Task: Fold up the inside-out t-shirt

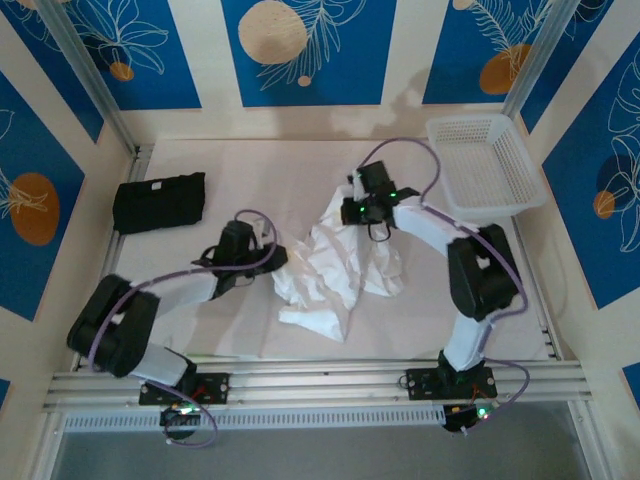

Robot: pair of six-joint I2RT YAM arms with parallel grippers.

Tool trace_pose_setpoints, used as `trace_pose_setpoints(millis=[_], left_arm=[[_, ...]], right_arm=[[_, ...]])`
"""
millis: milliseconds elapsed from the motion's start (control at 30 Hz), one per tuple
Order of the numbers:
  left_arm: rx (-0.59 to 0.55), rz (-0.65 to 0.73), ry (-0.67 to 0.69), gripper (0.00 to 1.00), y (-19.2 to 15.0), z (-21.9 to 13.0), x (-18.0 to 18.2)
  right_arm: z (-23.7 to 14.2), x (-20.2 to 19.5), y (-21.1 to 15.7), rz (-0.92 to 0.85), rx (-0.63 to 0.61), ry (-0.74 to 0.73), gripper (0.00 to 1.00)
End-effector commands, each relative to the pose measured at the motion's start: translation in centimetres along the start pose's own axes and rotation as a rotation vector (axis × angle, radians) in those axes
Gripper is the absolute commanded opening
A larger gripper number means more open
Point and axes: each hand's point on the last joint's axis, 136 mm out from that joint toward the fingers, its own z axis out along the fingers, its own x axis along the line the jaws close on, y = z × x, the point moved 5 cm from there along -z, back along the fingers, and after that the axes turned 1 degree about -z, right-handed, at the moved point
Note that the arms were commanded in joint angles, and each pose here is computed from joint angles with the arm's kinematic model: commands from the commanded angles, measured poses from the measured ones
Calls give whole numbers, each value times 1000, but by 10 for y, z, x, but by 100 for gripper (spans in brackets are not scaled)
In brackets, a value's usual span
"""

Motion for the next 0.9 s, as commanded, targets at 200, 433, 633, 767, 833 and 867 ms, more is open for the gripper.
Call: trace_pose_setpoints(millis=[200, 433, 633, 767, 833, 867], left_arm=[[-387, 262, -128, 1, 58, -113, -73], [-189, 156, -33, 59, -28, -97, -2], [-96, 147, 54, 75, -48, -93, 18], [-55, 150, 90, 76, -38, -81, 17], [-14, 153, 117, 75, -32, -70, 17], [10, 157, 127, 75, -29, -62, 17]], right_arm=[[-176, 46, 36, -164, -492, 296, 0], [-129, -10, -92, 56, -264, 151, 48], [-120, -14, -130, 66, -196, 106, 61], [-108, 16, -126, -65, -186, 100, 62], [-94, 30, -121, -139, -153, 82, 62], [-84, 36, -119, -172, -130, 67, 62]])
